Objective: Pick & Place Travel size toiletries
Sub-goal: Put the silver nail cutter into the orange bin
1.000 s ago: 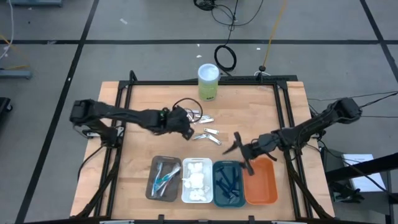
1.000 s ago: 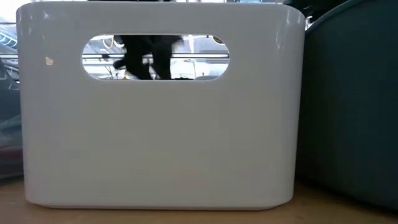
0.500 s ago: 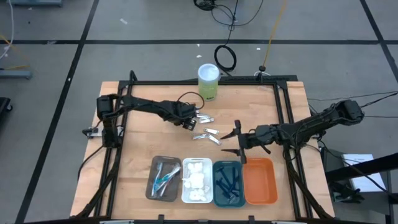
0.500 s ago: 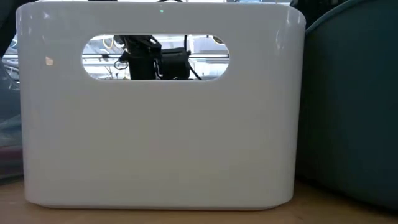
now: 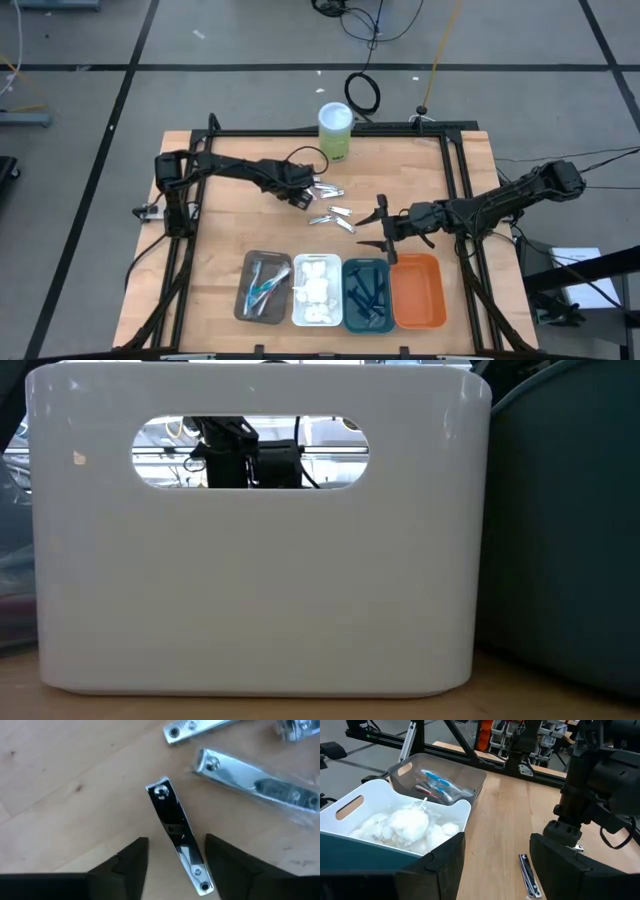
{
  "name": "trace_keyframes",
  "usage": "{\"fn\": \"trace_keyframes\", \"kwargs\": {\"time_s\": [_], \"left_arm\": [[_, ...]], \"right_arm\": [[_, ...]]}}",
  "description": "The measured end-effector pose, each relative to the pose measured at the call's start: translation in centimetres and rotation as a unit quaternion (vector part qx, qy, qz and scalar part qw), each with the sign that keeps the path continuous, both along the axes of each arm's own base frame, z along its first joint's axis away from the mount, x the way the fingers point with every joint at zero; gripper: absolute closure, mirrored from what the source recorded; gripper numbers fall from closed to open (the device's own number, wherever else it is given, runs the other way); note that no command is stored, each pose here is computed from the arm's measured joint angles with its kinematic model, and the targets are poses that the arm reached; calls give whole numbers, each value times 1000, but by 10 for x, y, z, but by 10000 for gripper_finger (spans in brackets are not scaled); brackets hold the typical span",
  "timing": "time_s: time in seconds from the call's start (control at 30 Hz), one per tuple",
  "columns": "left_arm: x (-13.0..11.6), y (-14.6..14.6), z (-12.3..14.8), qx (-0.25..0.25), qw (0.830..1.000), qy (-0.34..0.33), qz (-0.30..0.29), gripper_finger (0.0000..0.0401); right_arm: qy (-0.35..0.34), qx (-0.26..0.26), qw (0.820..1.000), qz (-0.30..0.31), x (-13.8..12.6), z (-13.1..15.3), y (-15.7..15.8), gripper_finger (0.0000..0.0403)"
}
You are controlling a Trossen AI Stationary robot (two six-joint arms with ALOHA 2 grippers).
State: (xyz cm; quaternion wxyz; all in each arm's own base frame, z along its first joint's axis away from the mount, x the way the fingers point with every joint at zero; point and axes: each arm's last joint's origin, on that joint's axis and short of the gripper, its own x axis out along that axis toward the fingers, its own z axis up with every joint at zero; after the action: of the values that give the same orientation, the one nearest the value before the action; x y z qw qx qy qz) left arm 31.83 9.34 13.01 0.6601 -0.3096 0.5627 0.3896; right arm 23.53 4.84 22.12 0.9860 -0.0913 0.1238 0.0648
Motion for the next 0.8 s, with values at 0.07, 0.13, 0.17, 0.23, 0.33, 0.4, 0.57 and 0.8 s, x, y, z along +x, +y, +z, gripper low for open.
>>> {"fn": "trace_keyframes", "kwargs": {"time_s": [0.07, 0.13, 0.17, 0.23, 0.33, 0.4, 0.57, 0.8], "left_arm": [[0, -2, 0, 0, 1000, 1, -5, 248], [1, -5, 0, -1, 1000, 3, -9, 288], [1, -5, -1, -1, 1000, 4, -10, 309], [1, -6, -1, -1, 1000, 2, -14, 351], [2, -7, -1, 7, 998, 5, -54, 381], [4, -10, 3, 22, 995, 2, -94, 379], [-1, -26, 37, 80, 987, -23, -137, 380], [-8, -69, 116, 200, 937, -165, -233, 380]], "right_arm": [[0, 0, 1000, 0, 0, 0, 0, 193], [0, 0, 1000, 0, 0, 0, 0, 193], [0, 0, 1000, 0, 0, 0, 0, 193], [0, 0, 1000, 0, 0, 0, 0, 193], [0, -1, 1000, -3, 0, 0, 0, 193], [-2, -2, 1000, -9, 0, 0, -1, 193], [-18, -23, 998, -63, 1, 3, -4, 193], [-39, -25, 991, -125, 3, 7, -13, 193]]}}
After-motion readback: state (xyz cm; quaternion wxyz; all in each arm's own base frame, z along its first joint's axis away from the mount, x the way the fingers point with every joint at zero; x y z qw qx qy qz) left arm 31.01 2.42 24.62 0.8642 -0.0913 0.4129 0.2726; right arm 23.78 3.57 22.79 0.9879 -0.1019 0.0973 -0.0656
